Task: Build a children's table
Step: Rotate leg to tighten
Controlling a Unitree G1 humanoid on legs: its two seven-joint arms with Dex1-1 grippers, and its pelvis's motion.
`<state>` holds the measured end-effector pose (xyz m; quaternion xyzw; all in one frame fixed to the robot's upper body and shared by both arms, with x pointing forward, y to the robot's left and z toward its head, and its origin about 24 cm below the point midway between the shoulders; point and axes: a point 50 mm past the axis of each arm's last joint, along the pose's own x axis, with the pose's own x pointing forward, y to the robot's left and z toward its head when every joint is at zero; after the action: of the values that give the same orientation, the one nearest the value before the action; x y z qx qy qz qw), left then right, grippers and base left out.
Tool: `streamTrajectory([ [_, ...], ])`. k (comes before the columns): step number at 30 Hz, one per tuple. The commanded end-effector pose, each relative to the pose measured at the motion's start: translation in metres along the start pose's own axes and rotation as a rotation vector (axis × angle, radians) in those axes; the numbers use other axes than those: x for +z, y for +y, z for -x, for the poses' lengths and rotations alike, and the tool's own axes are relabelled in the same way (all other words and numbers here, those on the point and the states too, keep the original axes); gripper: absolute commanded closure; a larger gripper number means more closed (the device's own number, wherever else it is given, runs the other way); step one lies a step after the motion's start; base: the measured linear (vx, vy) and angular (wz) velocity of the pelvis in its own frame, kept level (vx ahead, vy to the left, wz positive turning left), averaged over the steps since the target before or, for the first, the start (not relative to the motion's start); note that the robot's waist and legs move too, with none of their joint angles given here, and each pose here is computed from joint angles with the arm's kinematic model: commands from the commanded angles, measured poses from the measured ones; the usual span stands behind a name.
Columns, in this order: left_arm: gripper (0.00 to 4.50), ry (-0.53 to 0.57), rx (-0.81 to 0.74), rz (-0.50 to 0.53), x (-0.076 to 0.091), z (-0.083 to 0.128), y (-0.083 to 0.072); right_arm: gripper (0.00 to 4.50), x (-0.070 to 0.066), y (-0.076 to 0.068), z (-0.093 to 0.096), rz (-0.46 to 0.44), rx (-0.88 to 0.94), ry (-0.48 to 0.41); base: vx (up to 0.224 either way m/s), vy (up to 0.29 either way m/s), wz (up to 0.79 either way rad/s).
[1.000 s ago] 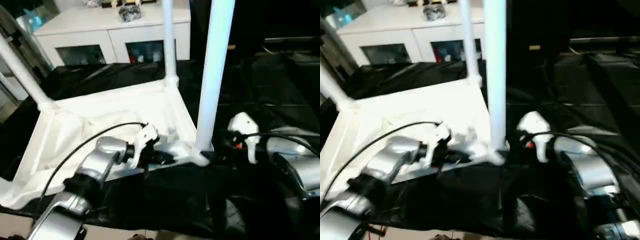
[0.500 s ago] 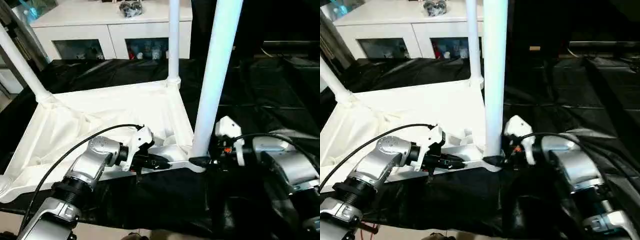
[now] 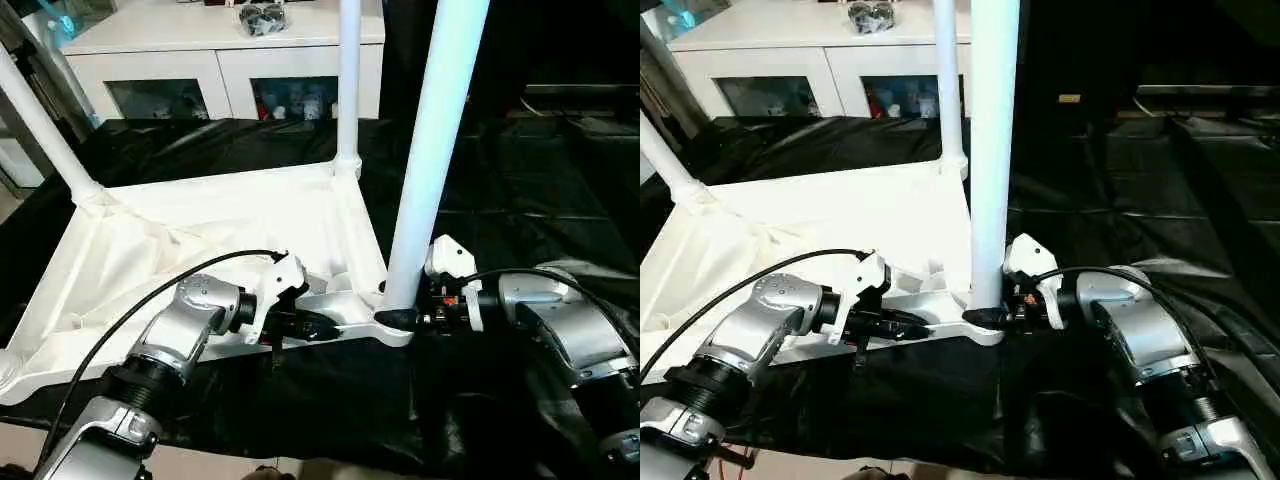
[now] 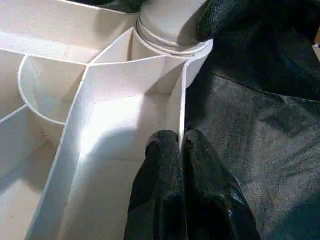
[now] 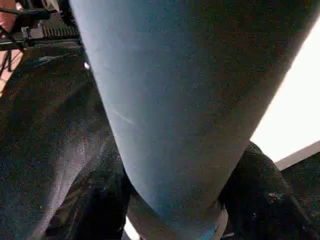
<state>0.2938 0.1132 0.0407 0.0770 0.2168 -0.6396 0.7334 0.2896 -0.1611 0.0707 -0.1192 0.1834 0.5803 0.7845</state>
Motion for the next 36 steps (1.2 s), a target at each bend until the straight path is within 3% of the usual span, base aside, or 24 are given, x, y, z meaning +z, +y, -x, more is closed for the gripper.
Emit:
streamTrajectory([
  [1, 4.50, -0.052, 0.152, 0.042, 0.003, 0.001, 0.012, 2.40, -0.012, 0.009, -0.014, -0.066, -0.002, -0.011, 0.000, 0.000, 0.00],
  [6, 4.50, -0.074, 0.340, 0.069, 0.017, -0.020, 0.027, 2.49, -0.035, 0.002, -0.040, -0.240, -0.283, -0.048, 0.000, 0.000, 0.00],
  [9, 4.50, -0.093, 0.389, 0.082, 0.026, -0.032, 0.030, 2.51, -0.040, 0.002, -0.055, -0.293, -0.385, -0.036, 0.000, 0.000, 0.00],
  [10, 4.50, -0.104, 0.409, 0.081, 0.031, -0.039, 0.031, 2.51, -0.040, 0.002, -0.067, -0.308, -0.438, -0.014, 0.000, 0.000, 0.00],
  [13, 4.50, -0.113, 0.418, 0.066, 0.036, -0.045, 0.031, 2.51, -0.036, 0.003, -0.078, -0.285, -0.463, 0.000, 0.000, 0.000, 0.00],
  [16, 4.50, -0.086, 0.369, 0.011, 0.038, -0.048, 0.028, 2.51, -0.020, 0.004, -0.086, -0.274, -0.413, -0.099, 0.000, 0.000, 0.00],
  [17, 4.50, -0.082, 0.355, 0.007, 0.037, -0.048, 0.027, 2.16, -0.017, 0.005, -0.087, -0.282, -0.393, -0.126, 0.000, 0.000, 0.00],
  [20, 4.50, -0.082, 0.302, -0.003, 0.035, -0.045, 0.024, 1.80, -0.013, 0.006, -0.083, -0.274, -0.330, -0.154, 0.000, 0.000, 0.00],
  [25, 4.50, -0.080, 0.151, -0.020, 0.026, -0.029, 0.015, 1.35, -0.010, 0.007, -0.056, -0.144, -0.144, -0.151, 0.000, 0.000, 0.00],
  [29, 4.50, -0.053, 0.061, -0.038, 0.022, -0.016, 0.010, 1.35, -0.015, 0.015, -0.035, -0.088, 0.063, -0.083, 0.013, -0.009, 0.01],
  [36, 4.50, -0.012, -0.042, -0.052, 0.016, -0.001, 0.007, 1.70, -0.020, 0.015, -0.018, -0.078, 0.199, 0.012, 0.014, -0.010, 0.00],
])
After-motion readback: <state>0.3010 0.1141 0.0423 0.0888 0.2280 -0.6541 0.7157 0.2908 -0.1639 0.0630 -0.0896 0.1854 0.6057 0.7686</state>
